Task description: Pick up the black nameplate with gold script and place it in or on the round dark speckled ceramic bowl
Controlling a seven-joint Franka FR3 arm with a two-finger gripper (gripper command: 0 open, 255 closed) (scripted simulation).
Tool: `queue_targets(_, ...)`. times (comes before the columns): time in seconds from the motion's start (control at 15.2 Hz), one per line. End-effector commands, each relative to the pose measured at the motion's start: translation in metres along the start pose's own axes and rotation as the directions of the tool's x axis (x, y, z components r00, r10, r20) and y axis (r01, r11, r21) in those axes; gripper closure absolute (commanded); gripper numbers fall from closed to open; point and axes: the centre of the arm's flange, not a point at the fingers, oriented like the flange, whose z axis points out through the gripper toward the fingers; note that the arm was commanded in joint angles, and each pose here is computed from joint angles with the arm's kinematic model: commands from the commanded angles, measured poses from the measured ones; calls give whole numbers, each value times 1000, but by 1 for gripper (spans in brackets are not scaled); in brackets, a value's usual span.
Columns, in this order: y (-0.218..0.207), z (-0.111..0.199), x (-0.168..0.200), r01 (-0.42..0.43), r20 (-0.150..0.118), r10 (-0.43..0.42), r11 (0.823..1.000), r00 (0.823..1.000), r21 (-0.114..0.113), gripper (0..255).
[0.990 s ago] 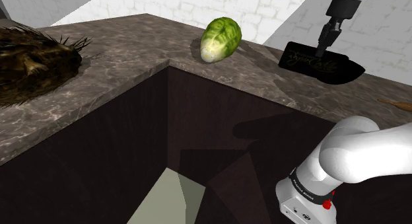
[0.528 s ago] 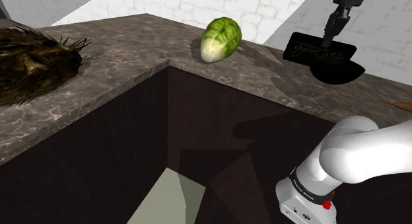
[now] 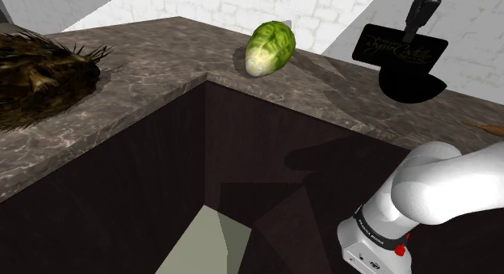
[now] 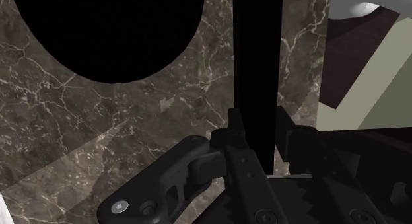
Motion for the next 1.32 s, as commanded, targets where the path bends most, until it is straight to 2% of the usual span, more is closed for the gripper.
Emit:
queue_targets(0.0,-1,-12,0,0,0,0,1000,1000,0,255)
queue_targets(0.46,-3,-45,-1,0,0,0,1000,1000,0,255)
queue_targets(1.25,107,-85,-108,0,0,0,1000,1000,0,255)
